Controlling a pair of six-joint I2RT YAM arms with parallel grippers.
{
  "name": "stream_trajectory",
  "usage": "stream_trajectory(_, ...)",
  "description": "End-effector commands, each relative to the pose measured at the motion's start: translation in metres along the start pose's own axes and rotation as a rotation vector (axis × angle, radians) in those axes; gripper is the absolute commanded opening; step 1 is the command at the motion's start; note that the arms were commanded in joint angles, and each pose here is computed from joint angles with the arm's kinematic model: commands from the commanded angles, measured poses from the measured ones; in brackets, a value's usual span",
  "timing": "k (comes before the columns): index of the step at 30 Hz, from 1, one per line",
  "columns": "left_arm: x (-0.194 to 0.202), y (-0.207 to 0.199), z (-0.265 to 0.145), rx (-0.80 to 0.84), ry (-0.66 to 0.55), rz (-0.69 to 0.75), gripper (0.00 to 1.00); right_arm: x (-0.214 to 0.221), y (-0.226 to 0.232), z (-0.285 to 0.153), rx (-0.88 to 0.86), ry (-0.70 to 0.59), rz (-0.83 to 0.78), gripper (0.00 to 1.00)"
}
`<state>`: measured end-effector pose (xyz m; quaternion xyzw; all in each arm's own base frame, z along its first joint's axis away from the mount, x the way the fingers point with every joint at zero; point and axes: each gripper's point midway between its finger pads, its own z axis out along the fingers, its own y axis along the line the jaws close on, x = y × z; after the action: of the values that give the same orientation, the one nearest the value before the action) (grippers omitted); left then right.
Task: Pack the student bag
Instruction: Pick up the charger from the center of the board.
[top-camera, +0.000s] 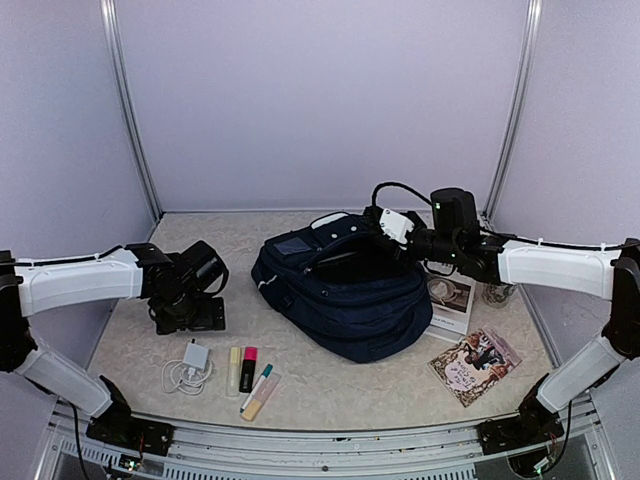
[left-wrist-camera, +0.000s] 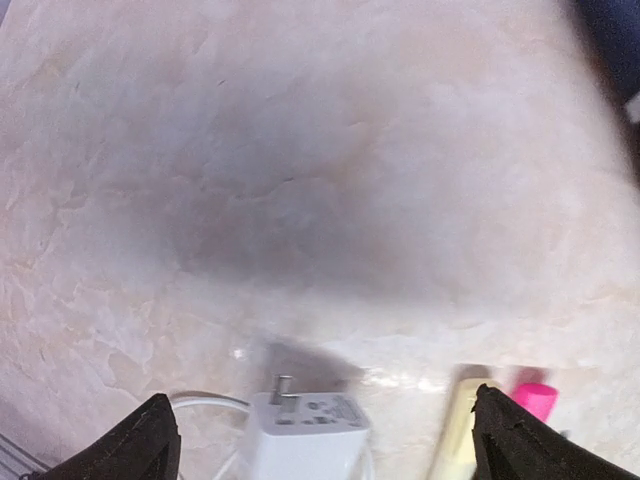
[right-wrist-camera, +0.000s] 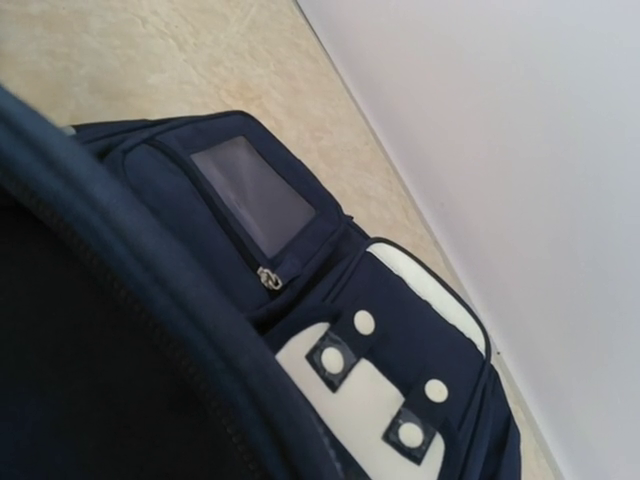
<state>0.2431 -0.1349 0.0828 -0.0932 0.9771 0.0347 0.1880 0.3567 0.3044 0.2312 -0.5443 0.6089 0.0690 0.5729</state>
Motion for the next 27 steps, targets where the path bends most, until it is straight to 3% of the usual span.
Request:
stream_trajectory(1, 0.024, 0.012, 0.014, 0.024, 0.098, -0.046, 0.99, -0.010, -0.015, -0.005, 0.047, -0.048, -0.001, 0.00)
stream_trajectory(8, 0.046, 0.032, 0.030, -0.029, 0.143, -0.038, 0.98, -0.013, -0.011, -0.006, 0.022, -0.070, -0.004, 0.00)
stream_trajectory(15, 0.067, 0.020, 0.047, 0.056, 0.212, -0.028, 0.85, -0.011, -0.015, -0.004, 0.030, -0.054, -0.003, 0.00)
stream_trajectory(19, 0.071, 0.018, 0.050, 0.068, 0.225, -0.020, 0.69, -0.011, -0.013, -0.003, 0.024, -0.056, -0.004, 0.00)
stream_trajectory(23, 0.065, 0.016, 0.047, 0.076, 0.209, -0.009, 0.42, -0.011, -0.015, -0.005, 0.032, -0.053, -0.004, 0.00)
stream_trajectory(27, 0.044, 0.011, 0.039, 0.067, 0.146, 0.014, 0.34, -0.012, -0.018, -0.007, 0.042, -0.054, -0.005, 0.00)
